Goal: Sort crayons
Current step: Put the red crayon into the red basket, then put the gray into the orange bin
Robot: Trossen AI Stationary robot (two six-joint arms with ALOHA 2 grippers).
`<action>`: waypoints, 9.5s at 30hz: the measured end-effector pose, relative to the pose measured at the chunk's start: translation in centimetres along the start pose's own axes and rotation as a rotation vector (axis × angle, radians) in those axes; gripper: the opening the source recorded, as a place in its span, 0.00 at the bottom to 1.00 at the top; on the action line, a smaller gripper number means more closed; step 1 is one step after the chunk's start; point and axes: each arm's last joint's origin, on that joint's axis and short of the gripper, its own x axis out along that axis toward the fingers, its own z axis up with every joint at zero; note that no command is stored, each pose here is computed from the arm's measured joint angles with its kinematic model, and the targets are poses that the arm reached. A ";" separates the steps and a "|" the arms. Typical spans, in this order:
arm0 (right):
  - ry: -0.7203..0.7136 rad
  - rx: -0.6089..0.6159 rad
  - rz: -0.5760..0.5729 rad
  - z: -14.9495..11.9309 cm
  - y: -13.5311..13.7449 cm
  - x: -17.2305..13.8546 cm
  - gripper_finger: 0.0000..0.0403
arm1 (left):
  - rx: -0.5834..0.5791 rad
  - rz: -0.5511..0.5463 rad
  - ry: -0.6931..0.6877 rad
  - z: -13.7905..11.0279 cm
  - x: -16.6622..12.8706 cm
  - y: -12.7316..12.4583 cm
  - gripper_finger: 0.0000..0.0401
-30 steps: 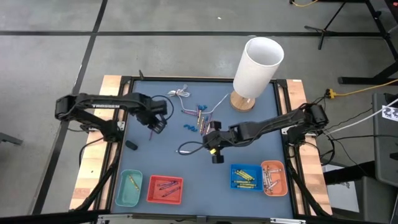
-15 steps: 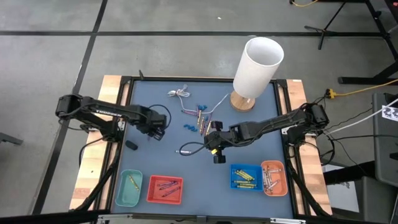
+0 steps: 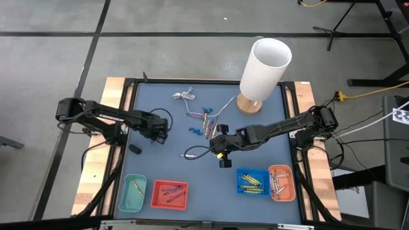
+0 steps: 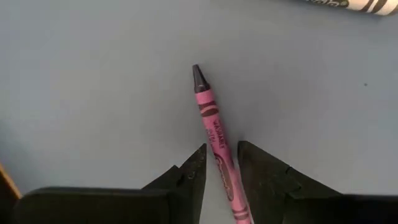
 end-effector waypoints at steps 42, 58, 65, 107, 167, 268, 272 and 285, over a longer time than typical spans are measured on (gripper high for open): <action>-0.018 0.003 0.001 0.2 0.0 0.0 0.01 | 0.483 -0.860 -0.171 -3.9 -8.6 -6.5 0.01; -0.065 0.012 0.001 0.6 0.0 0.0 0.01 | 0.816 -0.946 -0.206 -14.3 -9.3 -7.4 0.01; -0.065 0.012 0.001 0.6 0.0 0.0 0.01 | 0.906 -0.924 -0.178 -17.1 -7.7 -8.1 0.01; -0.010 0.001 0.059 0.1 0.2 -0.2 0.01 | 0.638 -0.863 -0.480 -14.9 -6.1 -10.7 0.28; -0.135 0.017 0.135 1.2 0.0 -2.4 0.11 | 0.939 -0.613 -0.611 -4.3 -1.6 -16.0 0.02; 0.849 0.209 0.248 -5.5 6.3 -10.2 0.05 | 0.884 -0.697 -0.848 -2.6 -7.9 -19.9 0.34; 0.852 0.267 0.191 -6.4 8.9 -12.0 0.05 | 0.885 -0.696 -0.848 -2.6 -7.9 -19.9 0.34; 0.757 0.417 -0.015 -10.4 16.1 -16.1 0.06 | 0.878 -0.690 -0.850 -2.4 -7.8 -19.9 0.34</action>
